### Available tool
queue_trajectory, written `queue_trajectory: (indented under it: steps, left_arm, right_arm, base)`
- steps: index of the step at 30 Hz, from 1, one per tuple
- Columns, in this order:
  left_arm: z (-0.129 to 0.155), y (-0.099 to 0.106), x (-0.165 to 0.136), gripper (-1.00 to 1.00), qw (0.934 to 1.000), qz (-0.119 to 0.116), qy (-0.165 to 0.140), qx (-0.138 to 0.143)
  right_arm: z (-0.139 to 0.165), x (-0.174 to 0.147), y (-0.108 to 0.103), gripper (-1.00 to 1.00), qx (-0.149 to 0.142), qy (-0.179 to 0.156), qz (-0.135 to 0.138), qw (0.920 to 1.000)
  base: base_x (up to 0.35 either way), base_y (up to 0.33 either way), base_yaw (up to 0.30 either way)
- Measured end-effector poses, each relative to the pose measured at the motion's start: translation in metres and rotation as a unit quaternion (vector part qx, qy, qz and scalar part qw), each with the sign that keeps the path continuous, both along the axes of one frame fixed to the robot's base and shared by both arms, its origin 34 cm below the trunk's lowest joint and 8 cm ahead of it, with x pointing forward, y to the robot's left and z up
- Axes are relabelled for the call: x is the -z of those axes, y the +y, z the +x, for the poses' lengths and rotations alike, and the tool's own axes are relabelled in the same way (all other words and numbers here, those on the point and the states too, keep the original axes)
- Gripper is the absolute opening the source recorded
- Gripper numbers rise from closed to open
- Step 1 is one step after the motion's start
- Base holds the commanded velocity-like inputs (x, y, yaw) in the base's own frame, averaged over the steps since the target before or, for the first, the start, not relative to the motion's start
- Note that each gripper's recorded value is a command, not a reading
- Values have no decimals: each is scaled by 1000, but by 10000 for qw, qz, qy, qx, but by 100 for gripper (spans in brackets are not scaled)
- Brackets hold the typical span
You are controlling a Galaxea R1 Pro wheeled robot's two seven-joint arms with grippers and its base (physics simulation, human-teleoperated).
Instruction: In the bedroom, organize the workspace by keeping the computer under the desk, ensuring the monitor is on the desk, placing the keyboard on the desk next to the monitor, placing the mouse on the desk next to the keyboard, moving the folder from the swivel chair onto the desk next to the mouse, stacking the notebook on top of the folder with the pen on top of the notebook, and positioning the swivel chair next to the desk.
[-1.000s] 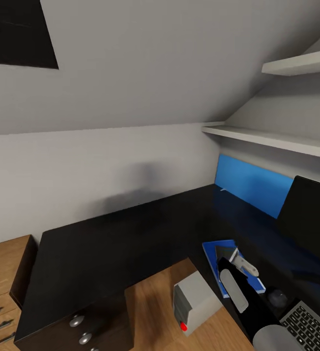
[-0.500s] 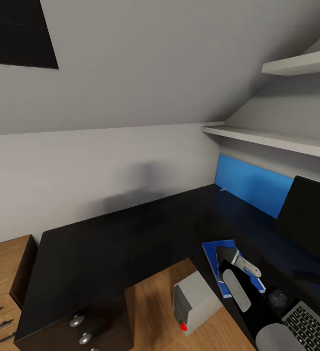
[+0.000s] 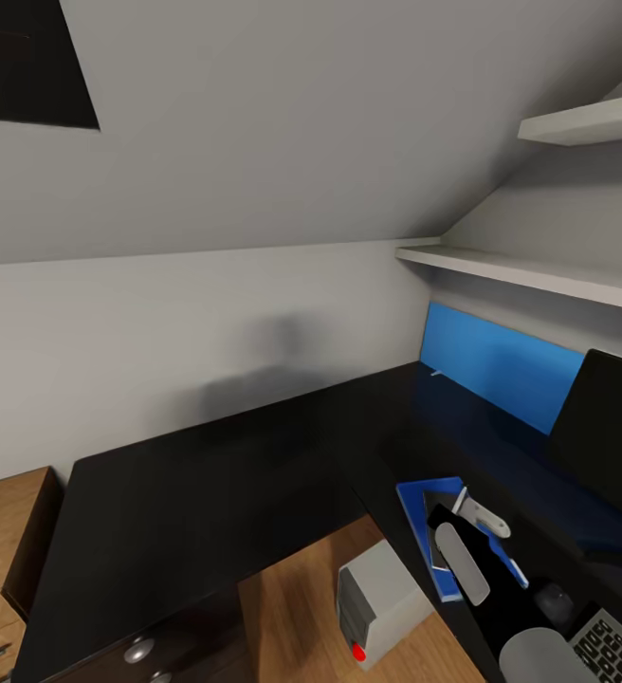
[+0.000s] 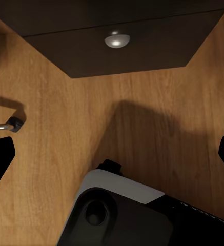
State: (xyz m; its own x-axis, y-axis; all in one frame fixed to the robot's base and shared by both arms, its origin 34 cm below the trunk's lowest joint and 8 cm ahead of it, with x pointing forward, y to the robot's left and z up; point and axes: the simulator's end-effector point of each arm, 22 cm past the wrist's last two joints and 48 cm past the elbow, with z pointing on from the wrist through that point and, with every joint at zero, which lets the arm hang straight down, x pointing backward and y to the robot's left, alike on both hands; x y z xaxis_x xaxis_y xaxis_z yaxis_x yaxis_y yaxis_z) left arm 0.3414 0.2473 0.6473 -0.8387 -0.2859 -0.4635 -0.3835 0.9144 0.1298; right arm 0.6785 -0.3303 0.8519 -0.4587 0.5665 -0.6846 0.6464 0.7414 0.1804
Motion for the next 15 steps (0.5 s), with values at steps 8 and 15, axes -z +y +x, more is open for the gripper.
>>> queue_trajectory:
  steps: [8,15]
  left_arm:
    - [0,0,0,100,10000,1,0,0]
    - [0,-1,0,100,10000,-5,0,-1]
  right_arm:
    - [3,-2,-19,-100,64,7,-123,9999]
    - [14,4,-42,-100,155,266,-228,9993]
  base:
    - [10,0,0]
    - [0,0,0]
